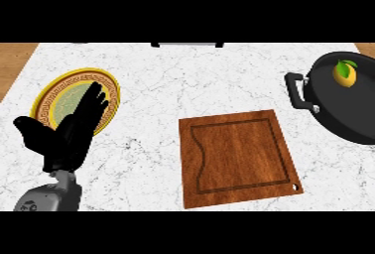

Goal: Pick the lemon from the cutting board and place it in the pot

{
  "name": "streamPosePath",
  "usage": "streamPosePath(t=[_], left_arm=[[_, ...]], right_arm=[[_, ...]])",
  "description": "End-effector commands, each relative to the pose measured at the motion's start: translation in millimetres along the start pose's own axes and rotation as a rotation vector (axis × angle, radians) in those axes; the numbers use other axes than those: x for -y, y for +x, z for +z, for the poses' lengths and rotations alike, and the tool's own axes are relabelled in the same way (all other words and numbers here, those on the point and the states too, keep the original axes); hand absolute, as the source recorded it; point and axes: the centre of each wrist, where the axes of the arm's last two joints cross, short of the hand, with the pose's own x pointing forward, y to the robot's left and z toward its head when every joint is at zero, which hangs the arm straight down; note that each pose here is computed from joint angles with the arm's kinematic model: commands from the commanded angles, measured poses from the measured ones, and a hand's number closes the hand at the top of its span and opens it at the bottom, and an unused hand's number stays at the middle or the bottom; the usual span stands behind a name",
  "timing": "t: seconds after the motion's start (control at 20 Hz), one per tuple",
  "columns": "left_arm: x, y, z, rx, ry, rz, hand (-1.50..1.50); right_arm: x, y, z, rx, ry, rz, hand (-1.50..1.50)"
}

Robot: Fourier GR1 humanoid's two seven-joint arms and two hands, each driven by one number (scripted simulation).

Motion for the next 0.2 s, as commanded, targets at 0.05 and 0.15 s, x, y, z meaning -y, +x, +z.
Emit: streamPosePath(t=[0.05, 0.15], left_arm=[[-1, -4, 6, 0.013, 0.001, -0.016, 0.0], [9, -8, 7, 0.004, -0.007, -0.002, 0.0]], right_arm=[[28, -19, 3, 0.037, -0.217, -0.149, -1.5], [49, 2, -3, 0.016, -0.242, -0.166, -1.5]])
